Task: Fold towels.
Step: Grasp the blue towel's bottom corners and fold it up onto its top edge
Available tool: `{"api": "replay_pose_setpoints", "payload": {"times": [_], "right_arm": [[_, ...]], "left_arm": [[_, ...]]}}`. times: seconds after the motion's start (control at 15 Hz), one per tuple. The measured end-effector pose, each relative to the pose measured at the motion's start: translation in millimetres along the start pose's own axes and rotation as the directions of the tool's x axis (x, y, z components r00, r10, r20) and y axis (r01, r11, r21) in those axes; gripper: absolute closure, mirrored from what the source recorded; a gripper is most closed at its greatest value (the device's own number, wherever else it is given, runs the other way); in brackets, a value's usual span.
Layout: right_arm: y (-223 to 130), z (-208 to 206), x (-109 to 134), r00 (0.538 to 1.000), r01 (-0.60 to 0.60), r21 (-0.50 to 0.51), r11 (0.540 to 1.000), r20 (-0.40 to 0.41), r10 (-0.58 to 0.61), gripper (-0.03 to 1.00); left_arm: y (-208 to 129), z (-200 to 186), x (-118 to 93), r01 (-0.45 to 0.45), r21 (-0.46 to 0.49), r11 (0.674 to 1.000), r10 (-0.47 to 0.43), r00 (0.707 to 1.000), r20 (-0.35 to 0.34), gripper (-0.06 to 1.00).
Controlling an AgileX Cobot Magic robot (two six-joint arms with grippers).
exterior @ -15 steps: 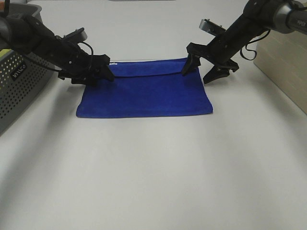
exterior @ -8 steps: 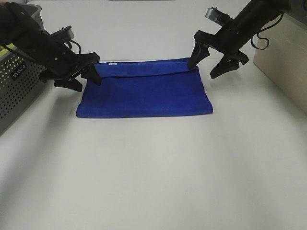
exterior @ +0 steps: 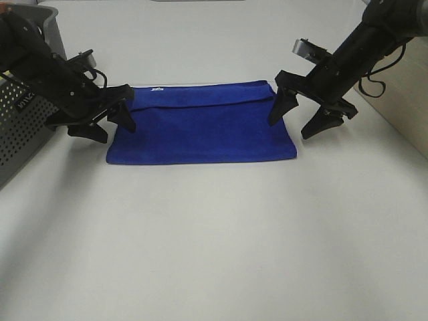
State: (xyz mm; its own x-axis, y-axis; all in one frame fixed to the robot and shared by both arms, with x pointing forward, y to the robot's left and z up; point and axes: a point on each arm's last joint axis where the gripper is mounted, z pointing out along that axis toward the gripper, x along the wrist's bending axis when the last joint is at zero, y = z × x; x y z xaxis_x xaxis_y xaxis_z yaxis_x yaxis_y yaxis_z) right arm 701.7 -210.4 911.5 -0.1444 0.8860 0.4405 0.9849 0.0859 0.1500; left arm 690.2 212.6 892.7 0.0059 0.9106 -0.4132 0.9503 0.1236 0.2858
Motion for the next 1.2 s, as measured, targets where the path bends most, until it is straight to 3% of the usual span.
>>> {"api": "replay_pose_setpoints", "payload": {"times": [0.4, 0.8, 1.2], "right_arm": [[2, 2, -2, 1.000, 0.024, -0.038, 0.999, 0.015, -0.023, 0.20], [1, 18, -9, 0.999, 0.034, -0.021, 0.999, 0.017, -0.034, 0.23], [-1, 37, -11, 0.999, -0.026, -0.001, 1.000, -0.045, 0.026, 0.34]], "left_arm": [[-1, 0, 8, 0.051, 0.009, 0.999, -0.050, 0.995, -0.088, 0.29], [-7, 18, 13, 0.098, 0.048, 0.994, -0.094, 0.993, -0.074, 0.29], [-14, 32, -16, 0.029, 0.030, 0.999, -0.027, 0.998, -0.053, 0.44]]}}
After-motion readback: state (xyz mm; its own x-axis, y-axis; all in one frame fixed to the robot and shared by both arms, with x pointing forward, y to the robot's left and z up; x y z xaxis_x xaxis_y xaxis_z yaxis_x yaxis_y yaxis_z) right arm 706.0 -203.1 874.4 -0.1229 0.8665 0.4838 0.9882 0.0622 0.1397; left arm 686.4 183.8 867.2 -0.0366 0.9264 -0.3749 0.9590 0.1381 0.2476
